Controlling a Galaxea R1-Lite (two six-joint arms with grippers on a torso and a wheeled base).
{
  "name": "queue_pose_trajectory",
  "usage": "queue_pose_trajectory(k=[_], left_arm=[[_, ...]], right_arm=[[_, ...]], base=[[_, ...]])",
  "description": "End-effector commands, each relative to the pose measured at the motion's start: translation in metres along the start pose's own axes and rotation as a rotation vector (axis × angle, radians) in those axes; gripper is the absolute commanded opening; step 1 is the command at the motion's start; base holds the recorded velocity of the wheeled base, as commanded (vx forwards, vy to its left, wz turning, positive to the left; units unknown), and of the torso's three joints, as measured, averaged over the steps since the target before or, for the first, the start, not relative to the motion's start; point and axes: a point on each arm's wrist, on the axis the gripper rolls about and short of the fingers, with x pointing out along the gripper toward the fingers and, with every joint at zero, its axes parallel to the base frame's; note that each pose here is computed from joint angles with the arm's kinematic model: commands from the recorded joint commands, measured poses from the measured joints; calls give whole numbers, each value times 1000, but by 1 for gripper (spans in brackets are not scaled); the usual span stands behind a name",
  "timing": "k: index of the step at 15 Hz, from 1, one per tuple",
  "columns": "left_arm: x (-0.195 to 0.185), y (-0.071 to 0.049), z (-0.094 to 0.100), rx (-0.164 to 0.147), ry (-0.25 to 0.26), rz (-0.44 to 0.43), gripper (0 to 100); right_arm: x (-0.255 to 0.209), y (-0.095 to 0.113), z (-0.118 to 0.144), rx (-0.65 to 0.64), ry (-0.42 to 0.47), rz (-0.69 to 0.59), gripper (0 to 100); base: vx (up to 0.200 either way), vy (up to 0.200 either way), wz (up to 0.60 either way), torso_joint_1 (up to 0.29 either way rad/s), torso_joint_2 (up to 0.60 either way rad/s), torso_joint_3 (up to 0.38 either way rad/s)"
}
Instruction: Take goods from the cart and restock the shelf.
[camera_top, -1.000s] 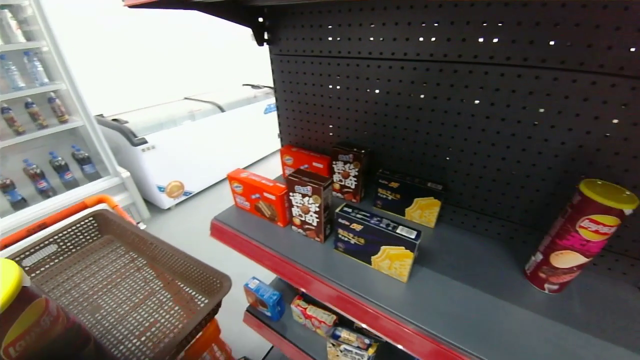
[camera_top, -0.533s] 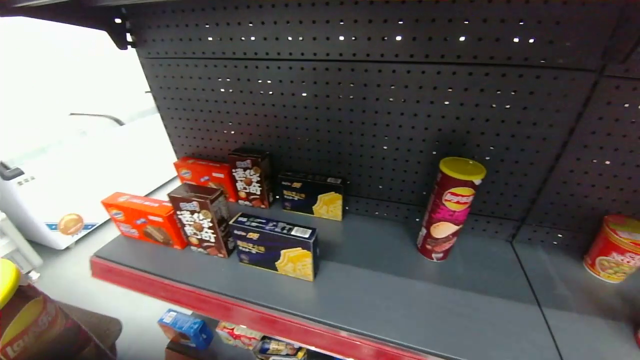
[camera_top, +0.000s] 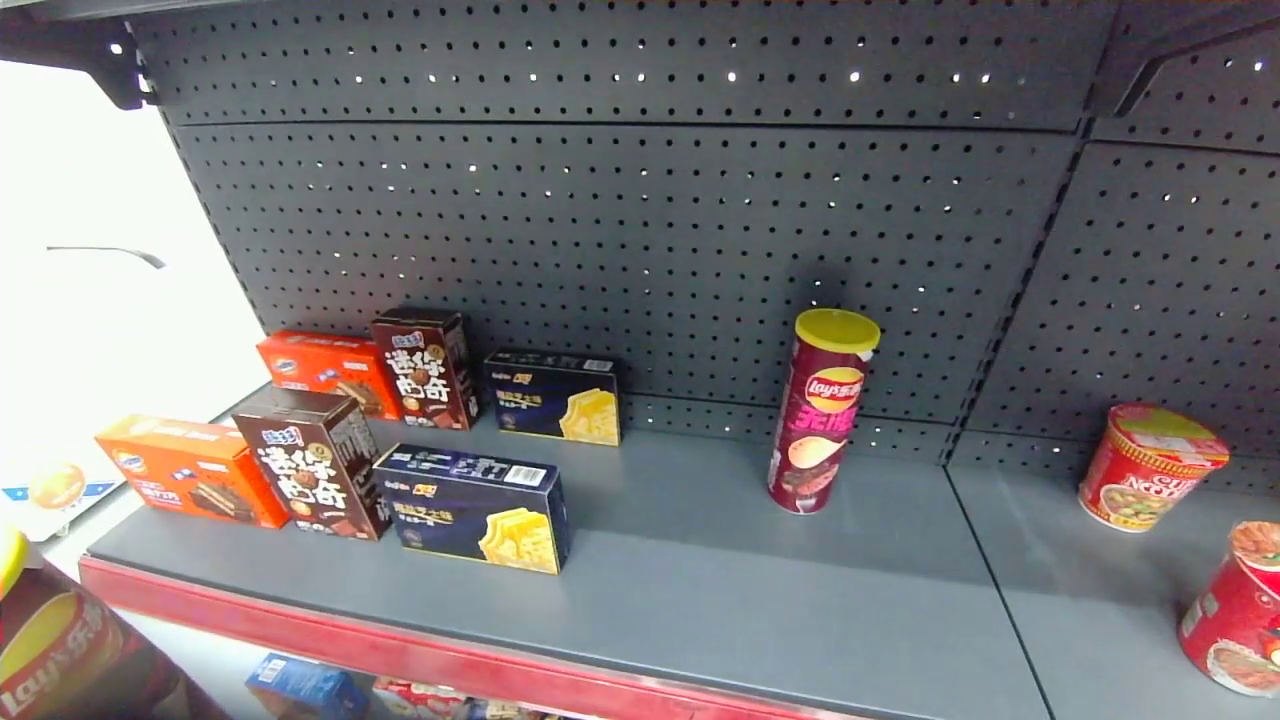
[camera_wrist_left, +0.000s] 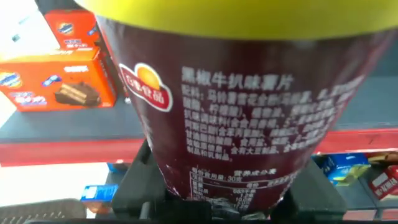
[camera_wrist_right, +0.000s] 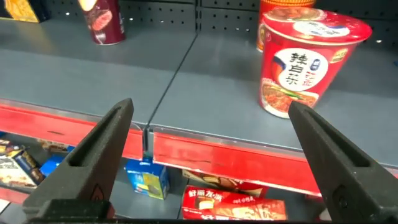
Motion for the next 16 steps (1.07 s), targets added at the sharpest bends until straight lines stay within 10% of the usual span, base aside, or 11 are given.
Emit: queue_pose_trajectory(k=[1, 16], left_arm=[[-1, 0, 0, 1, -5, -1, 0], [-21, -4, -4, 9, -38, 1, 0]], right_arm=[[0, 0, 0, -1, 0, 1, 100], [8, -1, 9, -18, 89, 99, 100]], base=[[0, 0, -600, -2, 2, 7], [0, 0, -80, 1, 0, 0]])
